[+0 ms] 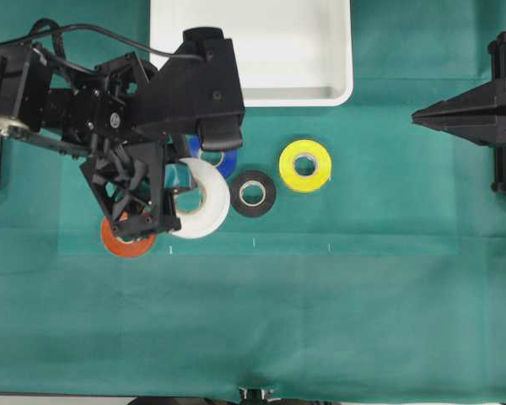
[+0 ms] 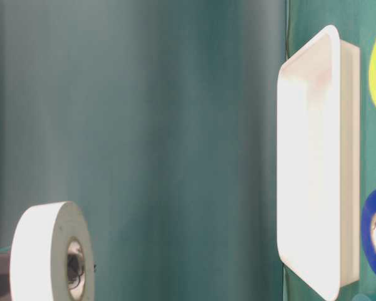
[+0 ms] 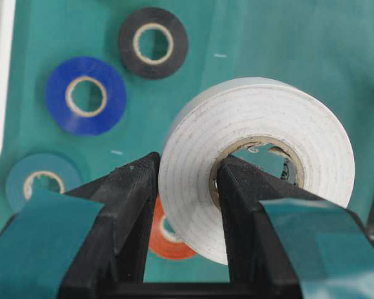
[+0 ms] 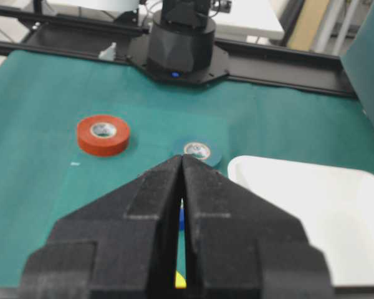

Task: Pick up the tape from a random location and place it into the white case.
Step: 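Lift the white tape roll up with the left gripper, then carry the white tape roll up over the white tray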

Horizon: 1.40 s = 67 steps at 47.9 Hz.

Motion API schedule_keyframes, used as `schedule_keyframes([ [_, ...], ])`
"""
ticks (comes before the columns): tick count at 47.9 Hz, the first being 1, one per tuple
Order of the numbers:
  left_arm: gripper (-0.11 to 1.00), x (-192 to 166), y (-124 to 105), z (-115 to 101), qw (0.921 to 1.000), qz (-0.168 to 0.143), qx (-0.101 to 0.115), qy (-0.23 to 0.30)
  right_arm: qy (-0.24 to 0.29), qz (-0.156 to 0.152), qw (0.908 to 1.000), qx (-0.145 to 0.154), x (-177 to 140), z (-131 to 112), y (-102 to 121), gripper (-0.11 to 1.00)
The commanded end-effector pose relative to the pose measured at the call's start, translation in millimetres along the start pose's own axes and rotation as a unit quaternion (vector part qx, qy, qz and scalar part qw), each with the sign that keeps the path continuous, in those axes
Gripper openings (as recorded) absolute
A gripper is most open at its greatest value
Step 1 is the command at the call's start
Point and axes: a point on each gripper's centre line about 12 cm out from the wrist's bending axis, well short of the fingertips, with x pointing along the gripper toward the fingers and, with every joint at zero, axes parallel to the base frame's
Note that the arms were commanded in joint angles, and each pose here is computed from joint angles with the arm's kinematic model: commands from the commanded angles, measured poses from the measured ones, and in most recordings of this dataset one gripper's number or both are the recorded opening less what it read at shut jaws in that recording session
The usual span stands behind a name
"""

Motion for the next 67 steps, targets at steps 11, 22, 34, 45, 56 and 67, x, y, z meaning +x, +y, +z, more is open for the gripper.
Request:
schedule_keyframes([
  [11,0.27,-17,40,10,0.9990,0.021,-0.028,-0.027,-0.011,0.002,0.9999,0.000,2,11,1,0.00],
  [22,0.27,-22,84,17,0.9955,0.051,-0.071,-0.037,-0.011,0.002,0.9999,0.000,2,11,1,0.00],
  [34,0.27,-26,126,19,0.9915,0.080,-0.094,-0.041,-0.009,0.002,1.0000,0.000,2,10,1,0.00],
  [45,0.27,-30,152,18,0.9867,0.097,-0.123,-0.043,-0.009,0.002,1.0000,0.000,2,10,1,0.00],
  [56,0.27,-30,162,15,0.9845,0.104,-0.136,-0.041,-0.006,0.002,1.0000,-0.001,2,10,1,0.00],
  [67,0.27,-27,162,17,0.9843,0.104,-0.137,-0.040,-0.005,0.002,1.0000,-0.002,2,9,1,0.00],
])
